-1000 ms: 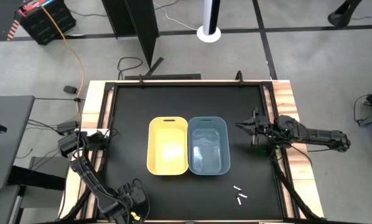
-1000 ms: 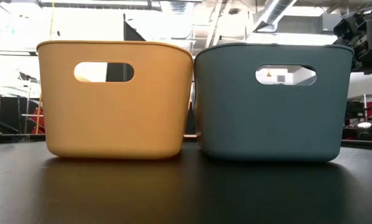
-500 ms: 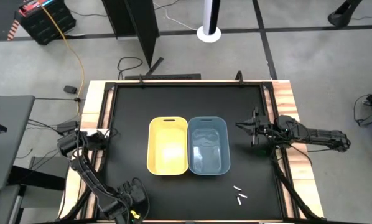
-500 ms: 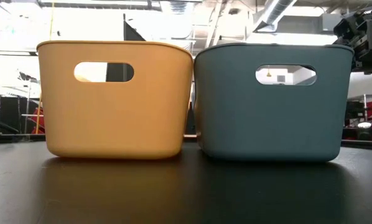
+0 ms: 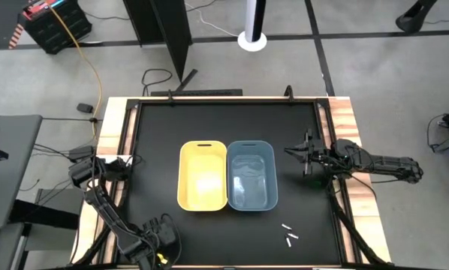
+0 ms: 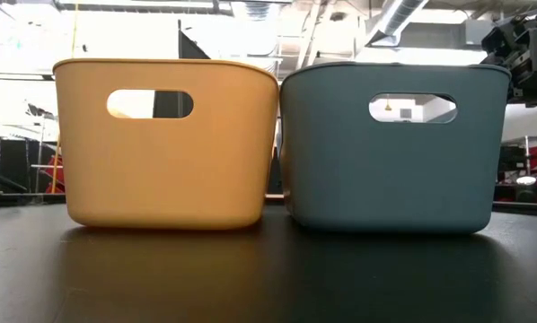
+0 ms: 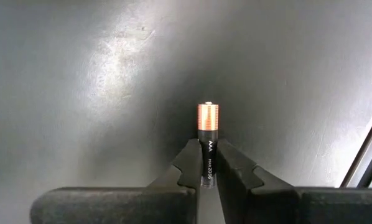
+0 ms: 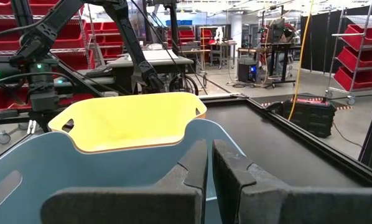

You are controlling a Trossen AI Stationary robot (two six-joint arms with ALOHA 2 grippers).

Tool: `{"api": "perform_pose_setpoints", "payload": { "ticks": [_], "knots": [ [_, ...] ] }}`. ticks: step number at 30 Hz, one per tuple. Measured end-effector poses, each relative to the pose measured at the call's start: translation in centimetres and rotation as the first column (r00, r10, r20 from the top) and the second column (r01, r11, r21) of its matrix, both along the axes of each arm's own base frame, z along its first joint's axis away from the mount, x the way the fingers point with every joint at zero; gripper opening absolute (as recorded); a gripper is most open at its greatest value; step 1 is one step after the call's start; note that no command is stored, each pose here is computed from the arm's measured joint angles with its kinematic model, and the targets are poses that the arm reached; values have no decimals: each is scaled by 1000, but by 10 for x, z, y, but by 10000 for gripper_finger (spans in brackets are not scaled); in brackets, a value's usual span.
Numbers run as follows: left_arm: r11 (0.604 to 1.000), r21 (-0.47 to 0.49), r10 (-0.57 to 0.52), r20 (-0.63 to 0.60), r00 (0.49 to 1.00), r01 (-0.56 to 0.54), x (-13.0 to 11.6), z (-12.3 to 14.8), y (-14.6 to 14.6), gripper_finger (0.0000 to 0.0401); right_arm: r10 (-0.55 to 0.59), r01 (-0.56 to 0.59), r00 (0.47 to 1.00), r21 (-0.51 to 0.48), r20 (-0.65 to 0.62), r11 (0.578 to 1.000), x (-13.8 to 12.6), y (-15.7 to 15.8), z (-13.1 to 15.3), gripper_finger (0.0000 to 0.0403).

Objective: Sort batteries
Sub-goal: Put the right black battery into the yellow bin

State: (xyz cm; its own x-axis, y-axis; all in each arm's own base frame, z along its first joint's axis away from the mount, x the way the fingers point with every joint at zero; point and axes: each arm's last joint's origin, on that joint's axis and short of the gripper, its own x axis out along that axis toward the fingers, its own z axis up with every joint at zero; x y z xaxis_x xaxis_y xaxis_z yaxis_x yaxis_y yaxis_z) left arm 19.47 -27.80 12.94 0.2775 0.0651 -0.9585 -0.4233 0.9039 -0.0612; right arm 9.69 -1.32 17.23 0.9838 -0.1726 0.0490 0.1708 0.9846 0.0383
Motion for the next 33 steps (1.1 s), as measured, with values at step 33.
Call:
{"api": "perform_pose_setpoints", "payload": {
  "ticks": [33],
  "knots": [
    [998,51,-29,86,996,25,2,13,3,19,0,0,1000,0,0,1000,0,0,0,43]
  ]
}}
